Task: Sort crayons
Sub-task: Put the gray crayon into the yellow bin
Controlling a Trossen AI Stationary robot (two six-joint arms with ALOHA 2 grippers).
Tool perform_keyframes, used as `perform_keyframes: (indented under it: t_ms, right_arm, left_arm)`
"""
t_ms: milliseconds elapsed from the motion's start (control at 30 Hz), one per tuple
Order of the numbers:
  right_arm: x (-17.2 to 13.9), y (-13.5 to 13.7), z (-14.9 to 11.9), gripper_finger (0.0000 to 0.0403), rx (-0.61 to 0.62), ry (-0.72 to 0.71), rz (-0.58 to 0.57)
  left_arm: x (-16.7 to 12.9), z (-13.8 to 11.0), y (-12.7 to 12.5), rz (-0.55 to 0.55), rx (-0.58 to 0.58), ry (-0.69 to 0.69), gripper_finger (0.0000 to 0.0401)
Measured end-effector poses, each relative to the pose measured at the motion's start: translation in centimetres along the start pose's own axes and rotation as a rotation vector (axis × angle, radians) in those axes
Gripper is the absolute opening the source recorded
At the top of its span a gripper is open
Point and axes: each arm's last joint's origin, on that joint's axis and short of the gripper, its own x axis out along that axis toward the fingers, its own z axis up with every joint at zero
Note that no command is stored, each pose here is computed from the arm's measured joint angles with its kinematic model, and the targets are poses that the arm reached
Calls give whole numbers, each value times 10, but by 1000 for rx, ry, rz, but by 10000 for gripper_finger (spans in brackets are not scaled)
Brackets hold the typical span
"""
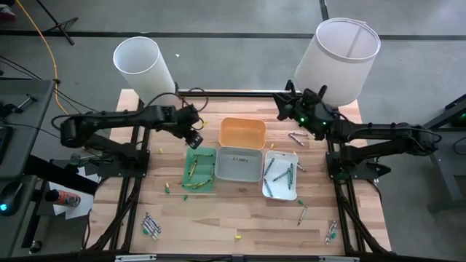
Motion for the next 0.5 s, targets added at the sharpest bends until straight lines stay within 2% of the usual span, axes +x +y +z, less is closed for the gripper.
perform_keyframes:
  t_ms: [167,333,400,500]
  right_arm:
    - [-2,-12,-15,193,27,137,-105]
    - [-6,-26,-27,193,10,233,-249]
    - [-7,-28,-28,193,38,222,-291]
    - [-7,-29,-28,193,57,213,-299]
  left_arm:
    - [30,9,8,91,0,74,163]
    - [58,19,21,218,-92,68,163]
    - [66,20,25,231,-141,94,163]
    - [76,19,26,179,-221,159,163]
